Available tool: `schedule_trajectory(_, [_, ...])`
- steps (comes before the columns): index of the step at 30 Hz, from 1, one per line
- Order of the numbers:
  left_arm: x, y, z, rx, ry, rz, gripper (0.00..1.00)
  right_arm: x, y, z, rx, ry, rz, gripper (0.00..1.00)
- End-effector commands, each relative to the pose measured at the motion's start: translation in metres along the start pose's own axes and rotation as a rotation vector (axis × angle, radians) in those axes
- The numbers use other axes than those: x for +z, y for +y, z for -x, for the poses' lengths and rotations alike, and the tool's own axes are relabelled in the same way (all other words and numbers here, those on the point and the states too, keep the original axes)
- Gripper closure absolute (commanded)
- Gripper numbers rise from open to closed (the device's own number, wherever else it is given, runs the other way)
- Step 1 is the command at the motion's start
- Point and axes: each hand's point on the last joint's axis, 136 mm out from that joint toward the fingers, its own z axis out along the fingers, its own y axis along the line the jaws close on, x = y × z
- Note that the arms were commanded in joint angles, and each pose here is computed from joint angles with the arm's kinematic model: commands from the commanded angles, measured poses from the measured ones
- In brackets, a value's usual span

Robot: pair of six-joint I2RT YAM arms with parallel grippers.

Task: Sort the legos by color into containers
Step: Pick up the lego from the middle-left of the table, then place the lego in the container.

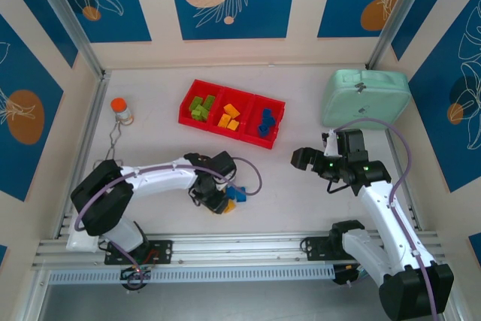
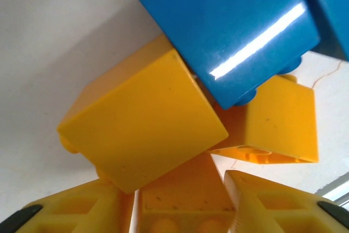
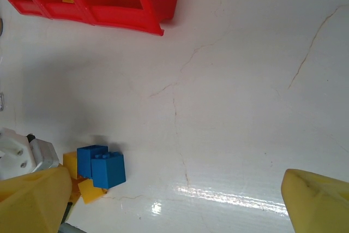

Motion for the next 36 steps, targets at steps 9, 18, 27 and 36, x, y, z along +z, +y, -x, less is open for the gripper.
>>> schedule_trajectory(9, [0.021, 0.006, -0.021, -0.078, 0.1, 0.006, 0.73, 0.0, 0.002, 0.002, -0.003, 0.003, 0.003, 0.01])
schedule_trajectory(18, [-0.03, 0.013, -0.013, -0.141, -0.048, 0.05, 0.8, -0.002, 0.002, 0.002, -0.001, 0.0, 0.001, 0.01])
schedule_trajectory(27, [-0.159, 0.051, 0.049, -0.226, -0.454, 0.075, 0.8, -0.003, 0.003, 0.001, 0.001, -0.004, 0.009, 0.01])
schedule_trajectory(36, [-0.211, 0.115, 0.195, -0.265, -0.568, 0.192, 0.79, -0.011, 0.01, 0.0, -0.02, -0.018, 0.024, 0.01])
